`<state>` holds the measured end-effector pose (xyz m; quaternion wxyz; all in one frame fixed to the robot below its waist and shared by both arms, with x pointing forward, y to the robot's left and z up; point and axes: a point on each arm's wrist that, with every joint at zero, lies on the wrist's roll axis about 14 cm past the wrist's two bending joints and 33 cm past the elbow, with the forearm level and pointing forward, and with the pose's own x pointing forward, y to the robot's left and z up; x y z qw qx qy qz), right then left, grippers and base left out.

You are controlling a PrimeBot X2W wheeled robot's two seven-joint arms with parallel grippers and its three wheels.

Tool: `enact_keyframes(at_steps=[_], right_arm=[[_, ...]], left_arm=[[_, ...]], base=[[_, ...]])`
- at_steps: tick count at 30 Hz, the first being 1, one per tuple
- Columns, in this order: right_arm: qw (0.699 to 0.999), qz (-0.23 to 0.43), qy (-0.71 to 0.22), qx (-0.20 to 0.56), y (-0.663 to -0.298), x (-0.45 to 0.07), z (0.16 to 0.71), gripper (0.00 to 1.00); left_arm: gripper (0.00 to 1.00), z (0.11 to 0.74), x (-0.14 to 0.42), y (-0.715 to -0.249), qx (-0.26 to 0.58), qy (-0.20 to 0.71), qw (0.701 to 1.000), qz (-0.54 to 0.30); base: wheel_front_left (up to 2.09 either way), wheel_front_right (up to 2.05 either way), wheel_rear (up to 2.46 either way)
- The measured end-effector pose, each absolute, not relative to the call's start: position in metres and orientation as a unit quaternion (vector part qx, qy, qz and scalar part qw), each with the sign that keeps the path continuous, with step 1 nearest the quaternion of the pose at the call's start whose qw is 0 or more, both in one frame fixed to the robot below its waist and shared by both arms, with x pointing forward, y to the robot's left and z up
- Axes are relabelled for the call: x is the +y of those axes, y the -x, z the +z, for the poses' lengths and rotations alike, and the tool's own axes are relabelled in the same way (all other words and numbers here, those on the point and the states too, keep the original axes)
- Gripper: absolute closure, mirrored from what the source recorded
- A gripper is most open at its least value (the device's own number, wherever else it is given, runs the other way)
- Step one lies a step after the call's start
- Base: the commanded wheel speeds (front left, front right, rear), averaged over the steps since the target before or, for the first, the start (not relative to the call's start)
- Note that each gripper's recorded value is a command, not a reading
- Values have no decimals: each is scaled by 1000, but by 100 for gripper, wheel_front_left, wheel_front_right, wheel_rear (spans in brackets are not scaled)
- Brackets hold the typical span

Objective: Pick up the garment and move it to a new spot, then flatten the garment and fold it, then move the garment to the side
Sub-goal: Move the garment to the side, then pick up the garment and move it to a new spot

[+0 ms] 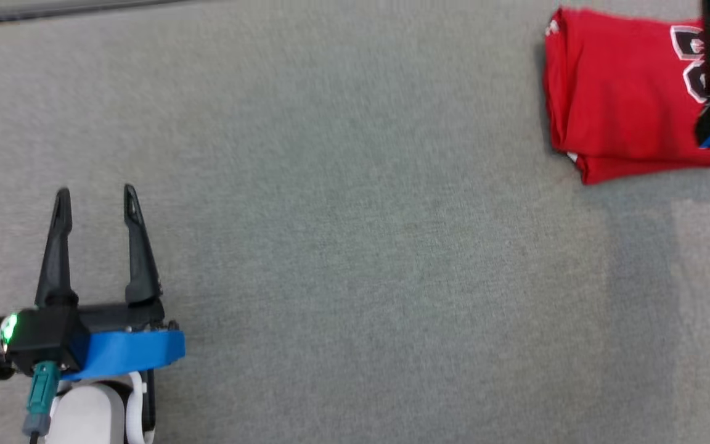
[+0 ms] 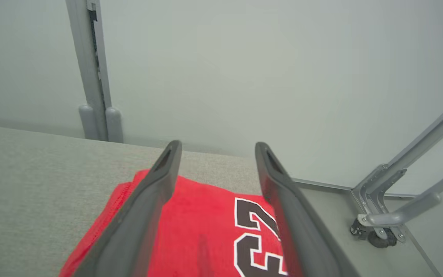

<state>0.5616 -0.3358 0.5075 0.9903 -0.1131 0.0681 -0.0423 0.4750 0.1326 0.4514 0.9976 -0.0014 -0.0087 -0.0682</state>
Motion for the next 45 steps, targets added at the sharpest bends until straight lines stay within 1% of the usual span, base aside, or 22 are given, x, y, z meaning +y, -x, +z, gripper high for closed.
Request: enact_keyframes(at_steps=[3,6,10,13,18,24,30,34,38,45], right_arm=[[996,-10,81,23,-558,-300,526,0],[999,19,51,6,-544,-266,525,0],[998,56,15,-1,-523,-221,516,0],[997,79,-10,8,-504,-192,502,0],[995,96,-34,11,-480,-167,494,0],[994,91,-48,23,-444,-161,480,0],[996,62,-59,31,-412,-171,470,0],[997,42,-61,29,-398,-179,472,0],[997,37,-57,28,-385,-179,476,0],[997,35,-53,35,-373,-176,479,0]], left_arm=[[0,458,147,-460,-6,0,999,-49],[0,467,162,-444,-8,-2,1000,-27],[0,469,178,-421,0,0,1000,-4],[0,470,186,-406,6,1,1000,10],[0,469,194,-388,12,4,1000,21],[0,467,200,-370,19,6,999,30],[0,465,202,-358,24,11,999,33],[0,461,201,-352,31,11,999,30],[0,460,201,-348,32,12,999,29],[0,452,202,-344,46,11,998,29]], base=[[0,0,0],[0,0,0],[0,0,0],[0,0,0],[0,0,0],[0,0,0],[0,0,0],[0,0,0],[0,0,0],[0,0,0]])
